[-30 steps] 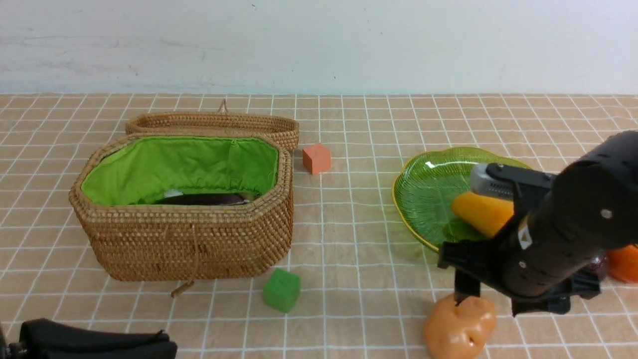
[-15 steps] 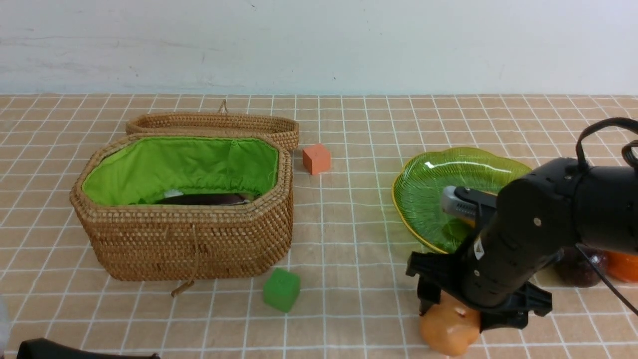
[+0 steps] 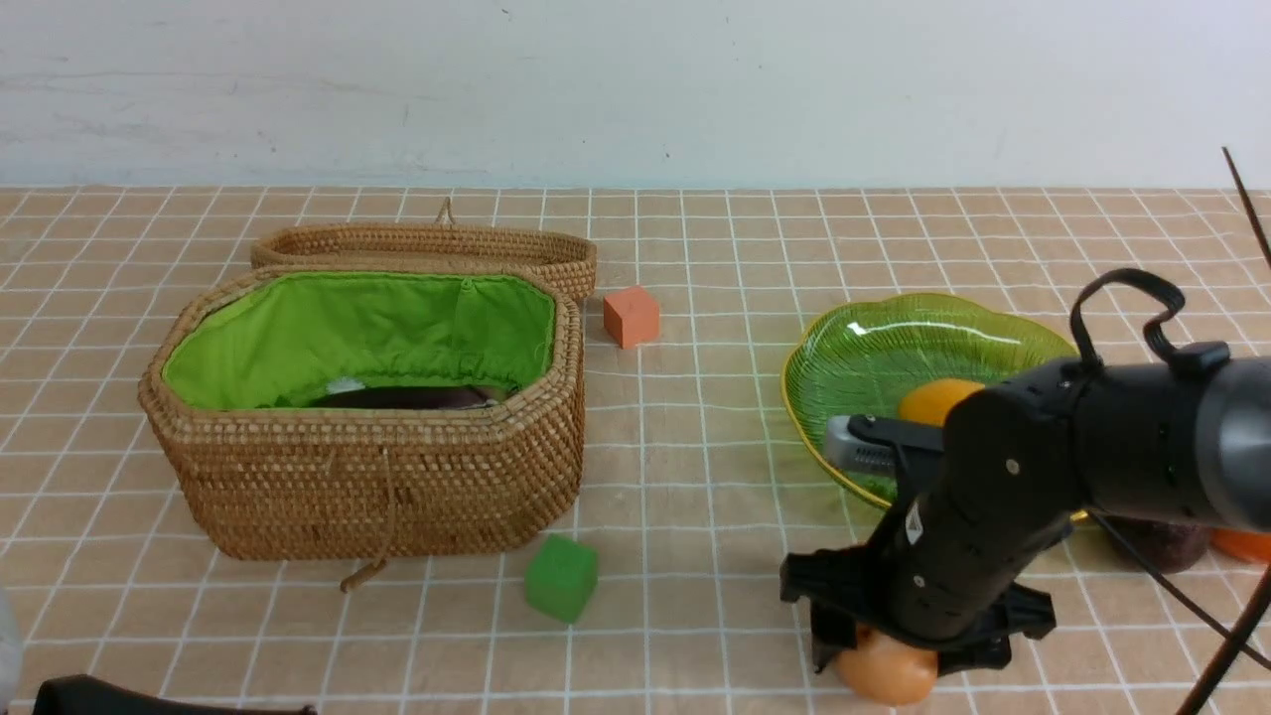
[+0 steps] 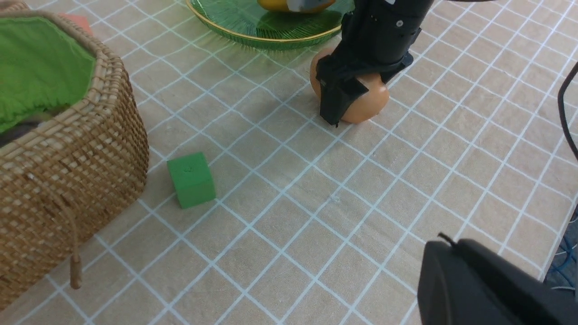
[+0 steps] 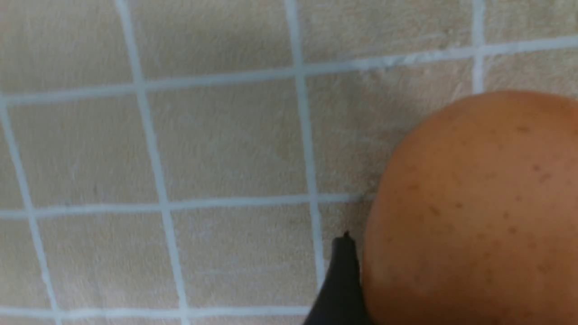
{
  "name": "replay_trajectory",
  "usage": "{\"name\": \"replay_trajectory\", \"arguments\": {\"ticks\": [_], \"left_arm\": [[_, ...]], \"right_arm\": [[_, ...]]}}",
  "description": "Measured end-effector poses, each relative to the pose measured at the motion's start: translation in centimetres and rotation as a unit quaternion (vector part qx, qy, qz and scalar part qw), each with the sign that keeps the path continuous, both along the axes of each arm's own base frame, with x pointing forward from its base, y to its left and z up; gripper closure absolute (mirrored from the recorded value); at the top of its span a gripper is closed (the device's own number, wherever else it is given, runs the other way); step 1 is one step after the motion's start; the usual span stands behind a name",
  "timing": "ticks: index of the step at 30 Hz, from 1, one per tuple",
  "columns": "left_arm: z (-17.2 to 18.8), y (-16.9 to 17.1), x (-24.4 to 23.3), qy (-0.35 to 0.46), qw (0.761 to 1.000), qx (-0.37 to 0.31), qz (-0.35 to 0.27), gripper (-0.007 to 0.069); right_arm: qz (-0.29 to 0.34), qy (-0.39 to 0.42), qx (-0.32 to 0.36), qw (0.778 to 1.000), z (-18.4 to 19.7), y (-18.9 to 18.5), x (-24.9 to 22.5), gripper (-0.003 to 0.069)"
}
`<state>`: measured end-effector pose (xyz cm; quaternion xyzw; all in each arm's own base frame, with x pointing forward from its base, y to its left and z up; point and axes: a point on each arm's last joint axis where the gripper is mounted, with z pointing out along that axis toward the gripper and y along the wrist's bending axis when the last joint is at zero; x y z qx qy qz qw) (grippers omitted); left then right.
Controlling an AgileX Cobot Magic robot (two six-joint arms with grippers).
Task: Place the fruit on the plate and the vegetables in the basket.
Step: Use the right arm to grab a potato and put it into the left basket
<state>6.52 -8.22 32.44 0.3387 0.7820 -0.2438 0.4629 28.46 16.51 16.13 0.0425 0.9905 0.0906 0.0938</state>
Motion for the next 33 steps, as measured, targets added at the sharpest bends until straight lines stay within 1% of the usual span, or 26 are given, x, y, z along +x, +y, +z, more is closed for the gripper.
{"name": "replay_trajectory", "arguments": {"ticks": [2,3,4,6,7,8,10,11,12,13,15,16,18,19,20,21,23,24,26,29,31,33], "left_arm": [[0.1,0.0,0.0,-0.002,1.0,-0.003,0.0,0.0638],[0.2,-0.1,0.1,-0.007,1.0,-0.008,0.0,0.0638],[0.2,-0.1,0.1,-0.009,1.0,-0.009,0.0,0.0638],[0.3,-0.1,0.1,-0.017,1.0,-0.01,0.0,0.0638],[0.4,-0.1,0.2,-0.023,1.0,-0.009,0.001,0.0638],[0.4,-0.1,0.2,-0.023,1.0,-0.009,0.001,0.0638],[0.4,0.0,0.3,-0.03,1.0,-0.007,0.003,0.0638],[0.4,0.0,0.3,-0.032,0.999,-0.006,0.007,0.0638],[0.4,0.0,0.3,-0.031,0.999,-0.007,0.008,0.0638],[0.7,0.2,0.5,-0.033,0.999,-0.011,0.02,0.0638],[1.3,0.5,0.8,-0.034,0.998,-0.023,0.05,0.0638],[1.7,0.8,0.9,-0.036,0.997,-0.027,0.066,0.0638],[2.2,1.3,1.4,-0.046,0.992,-0.034,0.109,0.0638],[2.3,1.6,1.6,-0.048,0.99,-0.039,0.129,0.0638],[2.3,1.6,1.6,-0.043,0.989,-0.043,0.132,0.0638],[2.4,1.9,1.9,-0.044,0.984,-0.056,0.162,0.0638],[2.5,2.2,2.1,-0.042,0.98,-0.065,0.185,0.0638],[2.6,2.4,2.3,-0.041,0.976,-0.071,0.204,0.0638],[2.6,2.7,2.4,-0.041,0.971,-0.075,0.223,0.0638],[2.6,2.9,2.5,-0.037,0.968,-0.077,0.235,0.0638],[2.6,2.9,2.5,-0.037,0.968,-0.076,0.236,0.0638],[2.6,2.9,2.5,-0.037,0.968,-0.076,0.237,0.0638]], "right_arm": [[0.016,0.001,-0.004,1.0,0.1,0.0,0.0,0.0109],[0.035,0.007,-0.012,0.999,0.3,0.0,0.0,0.0109],[0.038,0.01,-0.014,0.999,0.3,0.0,-0.1,0.0109],[0.06,0.024,-0.027,0.998,1.2,-0.1,-0.3,0.0109],[0.067,0.02,-0.027,0.997,2.5,-0.1,-0.3,0.0109],[0.068,0.019,-0.026,0.997,2.8,-0.1,-0.3,0.0109],[0.075,-0.009,-0.014,0.997,6.3,-0.2,-0.3,0.0109],[0.082,-0.038,0.004,0.996,8.7,0.2,-0.2,0.0109],[0.084,-0.04,0.004,0.996,8.9,0.1,-0.3,0.0109],[0.107,-0.087,0.03,0.99,12.1,0.9,-0.1,0.0109],[0.162,-0.161,0.069,0.971,16.3,2.5,-0.1,0.0109],[0.195,-0.202,0.089,0.956,18.3,3.7,-0.1,0.0109],[0.263,-0.271,0.124,0.918,21.3,6.2,-0.2,0.0109],[0.299,-0.311,0.141,0.891,22.8,7.7,0.0,0.0109],[0.314,-0.319,0.141,0.883,23.0,8.0,-0.1,0.0109],[0.352,-0.354,0.156,0.852,24.0,9.9,0.2,0.0109],[0.383,-0.371,0.165,0.83,23.9,11.9,0.9,0.0109],[0.406,-0.381,0.173,0.812,23.5,13.6,1.6,0.0109],[0.426,-0.386,0.181,0.798,22.2,15.8,3.0,0.0109],[0.434,-0.391,0.182,0.791,19.9,18.2,5.1,0.0109],[0.434,-0.39,0.171,0.794,17.5,19.4,6.8,0.0109],[0.44,-0.387,0.154,0.796,16.0,20.0,7.6,0.0109]]}}
